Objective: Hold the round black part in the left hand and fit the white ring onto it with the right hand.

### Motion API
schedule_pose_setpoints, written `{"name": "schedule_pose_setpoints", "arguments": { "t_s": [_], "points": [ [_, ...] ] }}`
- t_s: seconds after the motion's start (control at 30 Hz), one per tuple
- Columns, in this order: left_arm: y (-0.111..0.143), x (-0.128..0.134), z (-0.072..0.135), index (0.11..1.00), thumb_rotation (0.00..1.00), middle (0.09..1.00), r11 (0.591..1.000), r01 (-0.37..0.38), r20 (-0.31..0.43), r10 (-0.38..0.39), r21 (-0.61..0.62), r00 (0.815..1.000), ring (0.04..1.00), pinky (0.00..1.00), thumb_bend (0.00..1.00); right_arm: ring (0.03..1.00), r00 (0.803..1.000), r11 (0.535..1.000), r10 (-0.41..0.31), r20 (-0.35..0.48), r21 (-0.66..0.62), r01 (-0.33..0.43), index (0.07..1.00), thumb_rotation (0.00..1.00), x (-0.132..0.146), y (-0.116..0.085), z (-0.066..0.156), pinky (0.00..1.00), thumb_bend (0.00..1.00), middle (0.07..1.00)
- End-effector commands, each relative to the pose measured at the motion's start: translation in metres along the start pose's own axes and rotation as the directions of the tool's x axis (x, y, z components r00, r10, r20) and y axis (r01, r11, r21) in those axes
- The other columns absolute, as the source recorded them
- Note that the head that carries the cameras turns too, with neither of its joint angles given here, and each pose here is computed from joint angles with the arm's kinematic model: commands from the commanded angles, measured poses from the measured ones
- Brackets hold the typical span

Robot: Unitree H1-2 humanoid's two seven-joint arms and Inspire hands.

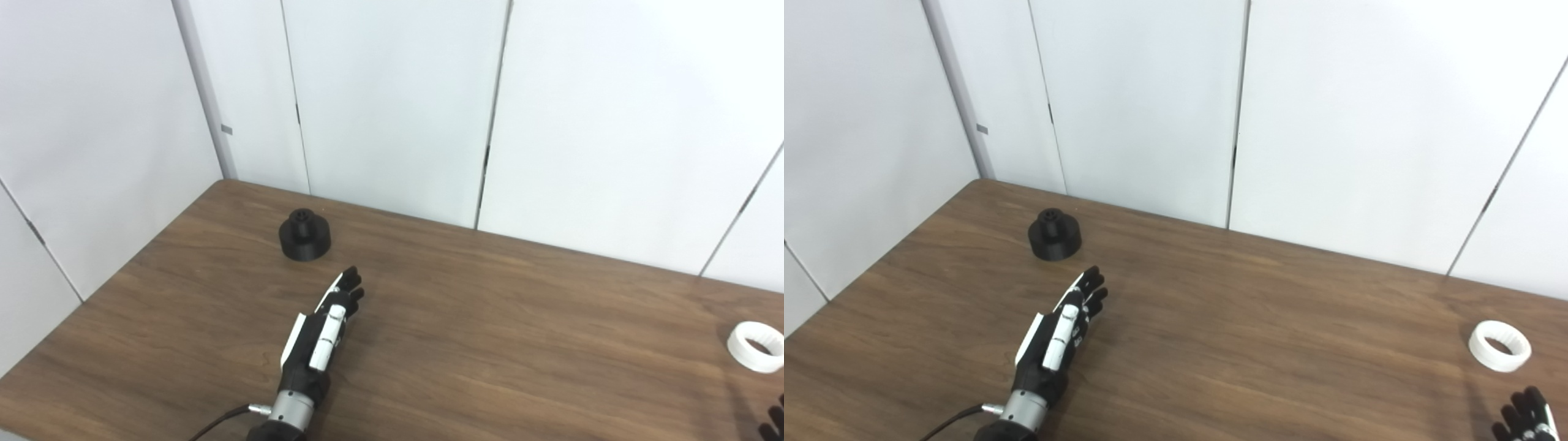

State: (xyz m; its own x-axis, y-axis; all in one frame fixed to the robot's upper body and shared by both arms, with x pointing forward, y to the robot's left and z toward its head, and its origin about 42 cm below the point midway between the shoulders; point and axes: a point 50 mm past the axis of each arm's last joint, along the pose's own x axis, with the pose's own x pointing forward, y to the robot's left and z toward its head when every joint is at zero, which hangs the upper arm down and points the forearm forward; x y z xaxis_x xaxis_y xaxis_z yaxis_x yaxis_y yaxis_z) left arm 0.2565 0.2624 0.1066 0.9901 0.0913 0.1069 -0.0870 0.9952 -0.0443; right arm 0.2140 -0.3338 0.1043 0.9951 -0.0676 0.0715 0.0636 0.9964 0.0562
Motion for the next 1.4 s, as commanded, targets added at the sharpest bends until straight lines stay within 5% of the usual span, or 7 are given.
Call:
{"name": "schedule_pose_setpoints", "arguments": {
  "t_s": [0.0,0.1,0.3,0.47,0.93,1.17,1.37],
  "points": [
    [-0.005,0.004,0.002,0.948,0.82,0.954,1.0,0.006,0.04,-0.007,0.031,0.999,0.939,0.96,0.59,1.0,1.0,1.0,-0.005,-0.001,-0.003,0.005,1.0,1.0,-0.006,-0.004,-0.006,1.0,0.66,1.0],
    [-0.004,0.005,0.005,0.956,0.76,0.952,0.994,0.014,0.04,-0.018,0.104,0.999,0.942,0.94,0.61,1.0,1.0,1.0,-0.006,-0.006,0.009,0.006,1.0,1.0,-0.008,-0.005,-0.006,1.0,0.66,1.0],
    [-0.001,0.003,0.034,0.938,0.5,0.916,0.943,-0.08,0.124,0.041,0.322,0.991,0.896,0.87,0.71,1.0,1.0,1.0,0.001,0.0,0.011,-0.001,1.0,1.0,-0.014,-0.008,-0.005,1.0,0.66,1.0],
    [0.016,0.013,0.062,0.953,0.42,0.942,0.849,-0.152,0.164,0.078,0.506,0.983,0.938,0.9,0.76,1.0,1.0,1.0,0.011,-0.004,-0.007,-0.011,1.0,1.0,-0.016,-0.007,-0.003,1.0,0.64,1.0],
    [0.059,0.049,0.082,0.926,0.56,0.972,0.555,-0.261,0.205,0.162,0.79,0.965,0.988,0.96,0.98,1.0,1.0,1.0,0.013,-0.014,-0.028,-0.013,1.0,1.0,-0.02,0.0,-0.002,1.0,0.67,1.0],
    [0.069,0.07,0.085,0.89,0.63,0.964,0.405,-0.279,0.224,0.178,0.871,0.958,1.0,1.0,1.0,1.0,1.0,1.0,0.015,-0.015,-0.027,-0.015,1.0,1.0,-0.022,0.002,0.0,1.0,0.67,1.0],
    [0.084,0.089,0.083,0.874,0.67,0.975,0.335,-0.261,0.196,0.215,0.905,0.957,1.0,1.0,1.0,1.0,1.0,0.999,0.013,-0.012,-0.033,-0.014,1.0,1.0,-0.022,0.002,-0.001,1.0,0.68,0.998]
  ]
}}
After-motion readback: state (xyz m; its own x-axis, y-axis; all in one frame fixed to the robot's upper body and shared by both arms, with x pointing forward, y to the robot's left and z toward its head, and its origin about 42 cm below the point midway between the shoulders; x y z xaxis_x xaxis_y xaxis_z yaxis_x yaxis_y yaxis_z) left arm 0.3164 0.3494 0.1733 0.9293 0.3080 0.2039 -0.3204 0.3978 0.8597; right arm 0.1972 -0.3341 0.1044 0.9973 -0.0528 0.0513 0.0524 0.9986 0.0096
